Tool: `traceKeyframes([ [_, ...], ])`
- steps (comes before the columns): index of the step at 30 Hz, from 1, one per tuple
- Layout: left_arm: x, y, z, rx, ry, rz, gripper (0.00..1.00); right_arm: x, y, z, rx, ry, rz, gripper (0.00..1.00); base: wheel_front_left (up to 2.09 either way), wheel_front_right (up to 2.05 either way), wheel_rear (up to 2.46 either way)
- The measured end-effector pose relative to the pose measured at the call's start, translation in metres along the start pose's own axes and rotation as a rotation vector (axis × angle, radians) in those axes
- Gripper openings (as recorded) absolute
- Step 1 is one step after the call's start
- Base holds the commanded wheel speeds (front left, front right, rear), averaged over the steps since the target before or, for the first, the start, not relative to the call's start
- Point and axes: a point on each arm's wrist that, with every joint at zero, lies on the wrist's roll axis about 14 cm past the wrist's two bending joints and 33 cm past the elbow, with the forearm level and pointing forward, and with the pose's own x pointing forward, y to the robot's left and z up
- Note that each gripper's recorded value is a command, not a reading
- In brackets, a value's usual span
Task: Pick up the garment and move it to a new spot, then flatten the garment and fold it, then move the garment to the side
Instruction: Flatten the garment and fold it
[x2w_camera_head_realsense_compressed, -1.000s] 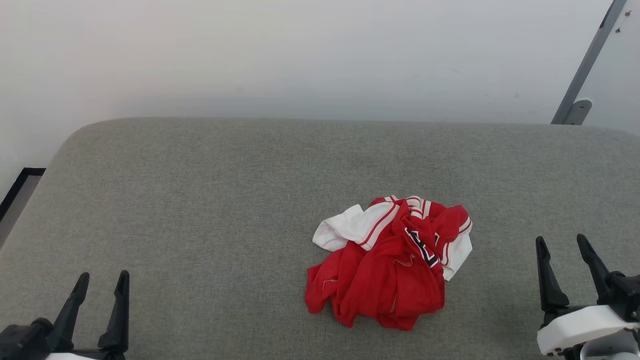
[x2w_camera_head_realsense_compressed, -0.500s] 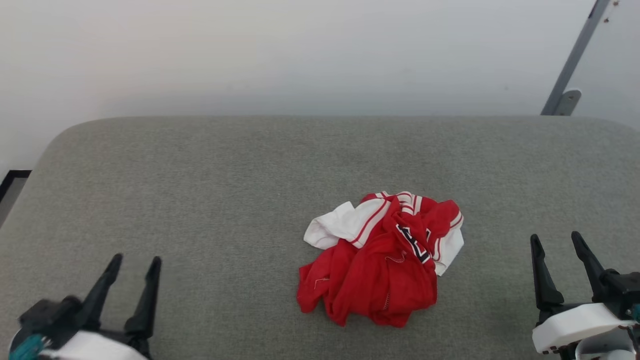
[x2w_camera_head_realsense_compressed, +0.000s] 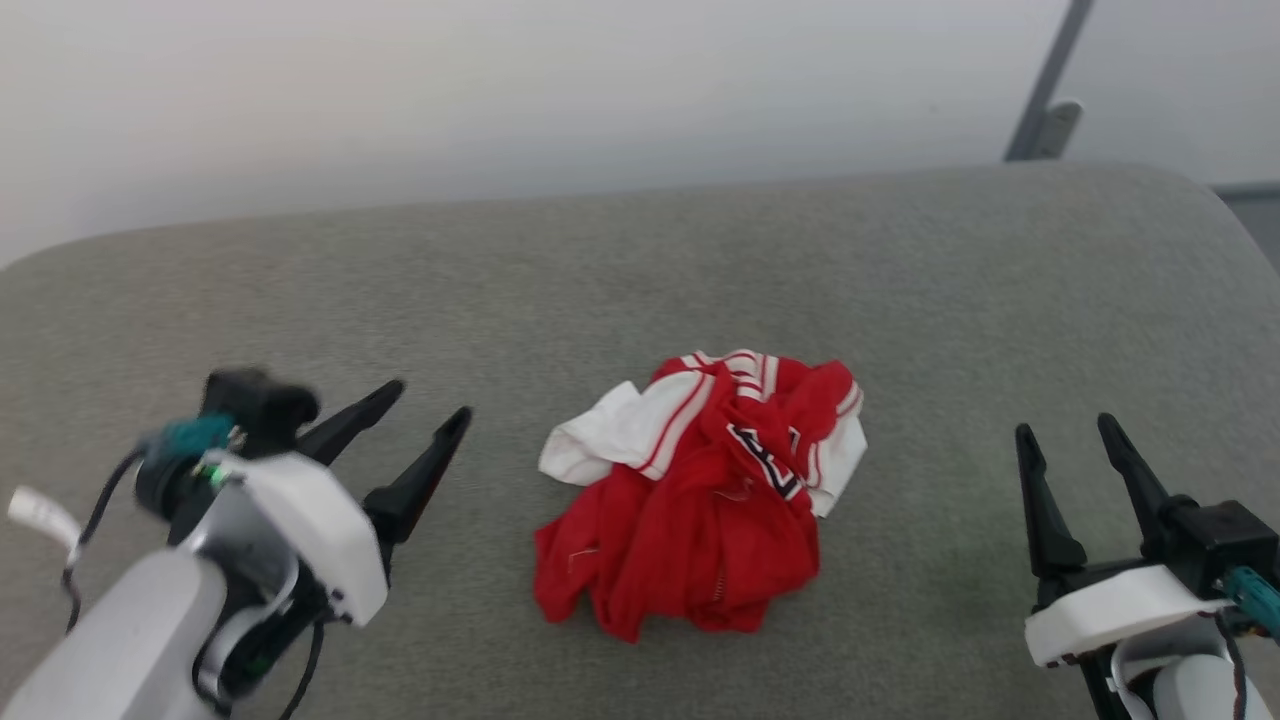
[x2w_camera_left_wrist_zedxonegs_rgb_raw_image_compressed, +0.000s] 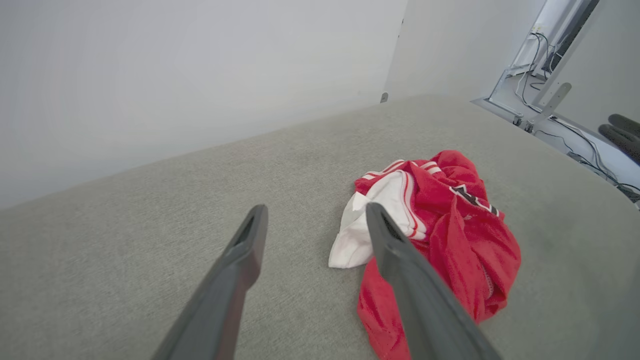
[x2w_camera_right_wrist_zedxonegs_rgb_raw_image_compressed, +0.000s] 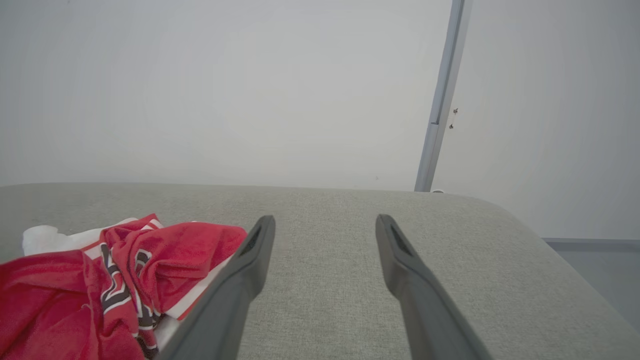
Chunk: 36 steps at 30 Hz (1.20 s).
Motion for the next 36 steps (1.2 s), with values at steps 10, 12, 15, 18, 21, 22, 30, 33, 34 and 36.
traceKeyframes([
  [10, 0.064, -0.036, -0.029, 0.088, 0.342, -0.212, 1.00, -0.002, -0.014, -0.002, 0.009, 0.007, -0.062, 1.00, 0.00, 0.00, 0.00],
  [12, 0.074, -0.036, -0.041, 0.104, 0.411, -0.225, 1.00, -0.002, -0.016, -0.004, 0.010, 0.012, -0.072, 1.00, 0.00, 0.00, 0.00],
  [15, 0.086, -0.030, -0.063, 0.097, 0.520, -0.225, 1.00, 0.000, -0.018, -0.007, 0.012, 0.020, -0.084, 1.00, 0.00, 0.00, 0.00],
  [18, 0.098, -0.028, -0.084, 0.085, 0.613, -0.226, 1.00, 0.002, -0.019, -0.011, 0.014, 0.032, -0.094, 1.00, 0.00, 0.00, 0.00],
  [21, 0.106, -0.028, -0.107, 0.078, 0.704, -0.231, 1.00, 0.006, -0.021, -0.016, 0.015, 0.046, -0.102, 1.00, 0.00, 0.00, 0.00],
  [22, 0.109, -0.026, -0.113, 0.080, 0.720, -0.230, 1.00, 0.007, -0.021, -0.018, 0.013, 0.051, -0.104, 1.00, 0.00, 0.00, 0.00],
  [30, 0.126, -0.007, -0.129, 0.039, 0.778, -0.199, 0.00, 0.016, -0.023, -0.029, 0.007, 0.079, -0.113, 1.00, 0.00, 0.00, 0.00],
  [33, 0.124, 0.010, -0.125, 0.031, 0.757, -0.155, 0.00, 0.021, -0.021, -0.030, 0.004, 0.078, -0.104, 1.00, 0.00, 0.00, 0.00],
  [34, 0.123, 0.021, -0.121, 0.023, 0.745, -0.126, 0.00, 0.023, -0.021, -0.031, 0.002, 0.078, -0.100, 1.00, 0.00, 0.00, 0.00],
  [36, 0.117, 0.043, -0.114, 0.019, 0.726, -0.070, 0.00, 0.026, -0.019, -0.031, 0.001, 0.076, -0.093, 1.00, 0.00, 0.00, 0.00],
])
